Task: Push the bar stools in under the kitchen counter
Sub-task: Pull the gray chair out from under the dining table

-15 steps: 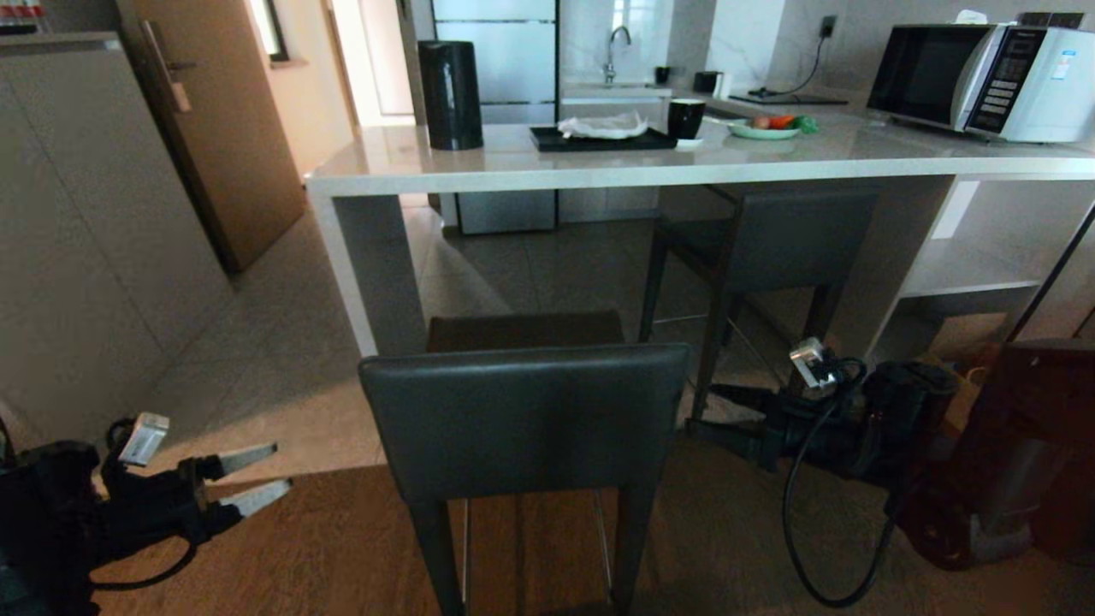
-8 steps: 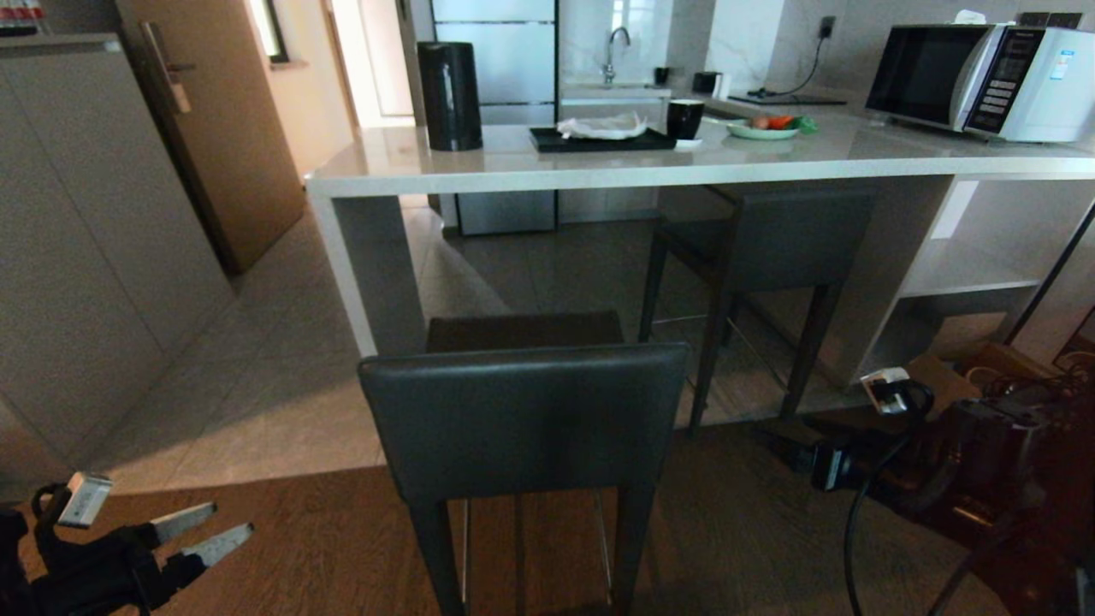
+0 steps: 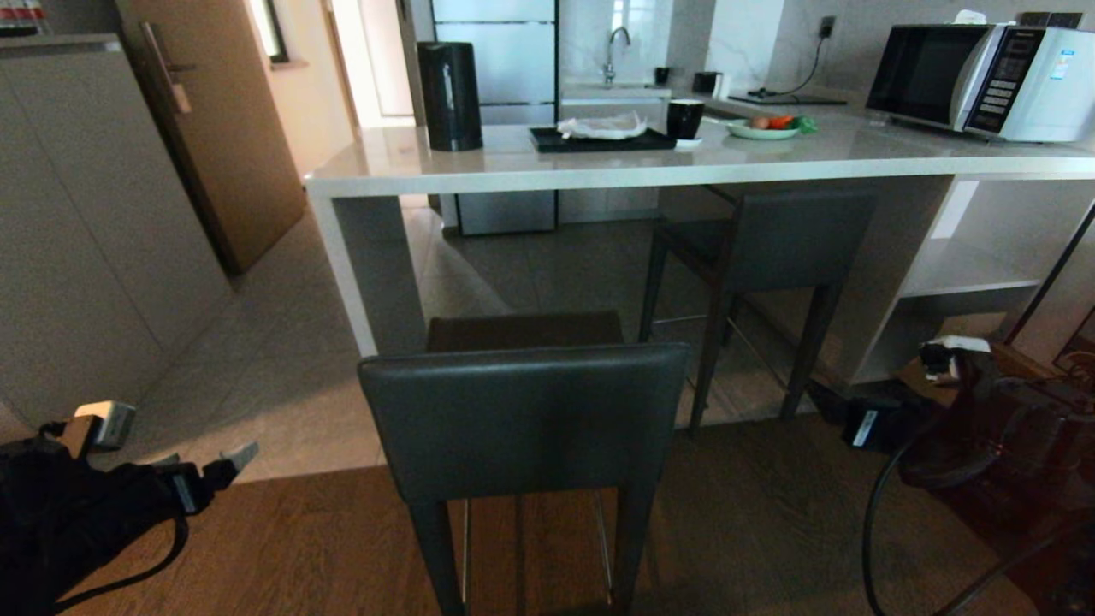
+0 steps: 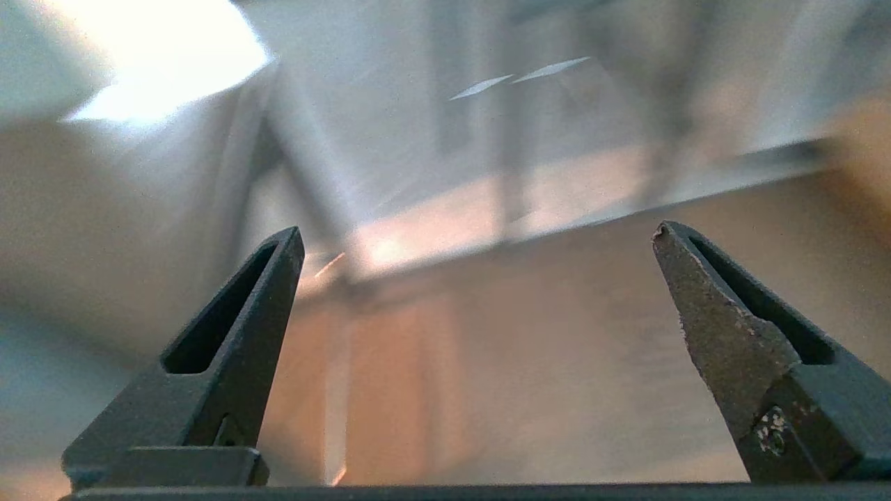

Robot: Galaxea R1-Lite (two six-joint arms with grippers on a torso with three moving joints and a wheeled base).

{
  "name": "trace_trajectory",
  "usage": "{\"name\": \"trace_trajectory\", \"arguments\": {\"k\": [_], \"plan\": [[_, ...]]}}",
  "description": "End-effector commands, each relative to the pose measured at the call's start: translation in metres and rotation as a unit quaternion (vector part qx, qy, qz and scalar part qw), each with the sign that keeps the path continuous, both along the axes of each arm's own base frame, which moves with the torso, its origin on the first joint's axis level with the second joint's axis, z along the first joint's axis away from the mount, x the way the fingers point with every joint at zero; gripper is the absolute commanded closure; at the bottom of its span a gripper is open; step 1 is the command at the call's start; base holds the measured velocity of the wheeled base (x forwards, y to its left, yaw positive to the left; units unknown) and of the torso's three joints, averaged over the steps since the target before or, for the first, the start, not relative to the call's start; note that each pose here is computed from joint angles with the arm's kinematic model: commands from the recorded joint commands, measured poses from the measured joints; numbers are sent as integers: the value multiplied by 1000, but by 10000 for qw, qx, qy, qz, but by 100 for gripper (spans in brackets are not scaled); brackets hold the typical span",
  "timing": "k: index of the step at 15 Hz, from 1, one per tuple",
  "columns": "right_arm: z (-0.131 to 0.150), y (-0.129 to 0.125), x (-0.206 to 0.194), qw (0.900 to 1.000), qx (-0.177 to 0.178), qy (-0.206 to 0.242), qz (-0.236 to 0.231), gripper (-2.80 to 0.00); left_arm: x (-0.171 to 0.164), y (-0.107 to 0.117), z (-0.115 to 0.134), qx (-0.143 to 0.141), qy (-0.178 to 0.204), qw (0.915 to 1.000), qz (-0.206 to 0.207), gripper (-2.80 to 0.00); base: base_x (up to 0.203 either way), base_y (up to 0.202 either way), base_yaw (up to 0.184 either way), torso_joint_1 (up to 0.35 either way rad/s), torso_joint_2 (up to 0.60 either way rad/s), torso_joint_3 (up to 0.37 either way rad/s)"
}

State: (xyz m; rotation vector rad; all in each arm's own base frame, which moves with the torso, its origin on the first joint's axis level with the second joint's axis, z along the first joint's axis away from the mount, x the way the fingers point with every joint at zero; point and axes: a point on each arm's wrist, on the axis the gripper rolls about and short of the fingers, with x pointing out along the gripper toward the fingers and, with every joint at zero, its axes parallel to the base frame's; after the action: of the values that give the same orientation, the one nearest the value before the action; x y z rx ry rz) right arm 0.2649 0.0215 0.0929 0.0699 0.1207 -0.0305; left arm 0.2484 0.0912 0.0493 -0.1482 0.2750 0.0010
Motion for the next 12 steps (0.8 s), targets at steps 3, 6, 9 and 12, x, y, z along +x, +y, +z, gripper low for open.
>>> {"name": "trace_trajectory", "arguments": {"k": [3, 6, 9, 12], "plan": [[47, 22, -18, 9978, 48, -655, -41, -280, 8, -26, 30, 402, -504, 9939, 894, -280, 0, 0, 0, 0, 0, 0], [79, 39, -39, 9971, 180, -691, 273, -280, -6, -41, 57, 394, -984, 9919, 706, -280, 0, 0, 0, 0, 0, 0], [94, 40, -51, 9956, 262, -861, 245, -280, -20, -56, 80, 204, -1407, 9887, 483, -280, 0, 0, 0, 0, 0, 0], [105, 31, -69, 9946, 276, -1002, 54, -280, -48, -76, 107, 55, -1411, 9899, 121, -280, 0, 0, 0, 0, 0, 0]]}}
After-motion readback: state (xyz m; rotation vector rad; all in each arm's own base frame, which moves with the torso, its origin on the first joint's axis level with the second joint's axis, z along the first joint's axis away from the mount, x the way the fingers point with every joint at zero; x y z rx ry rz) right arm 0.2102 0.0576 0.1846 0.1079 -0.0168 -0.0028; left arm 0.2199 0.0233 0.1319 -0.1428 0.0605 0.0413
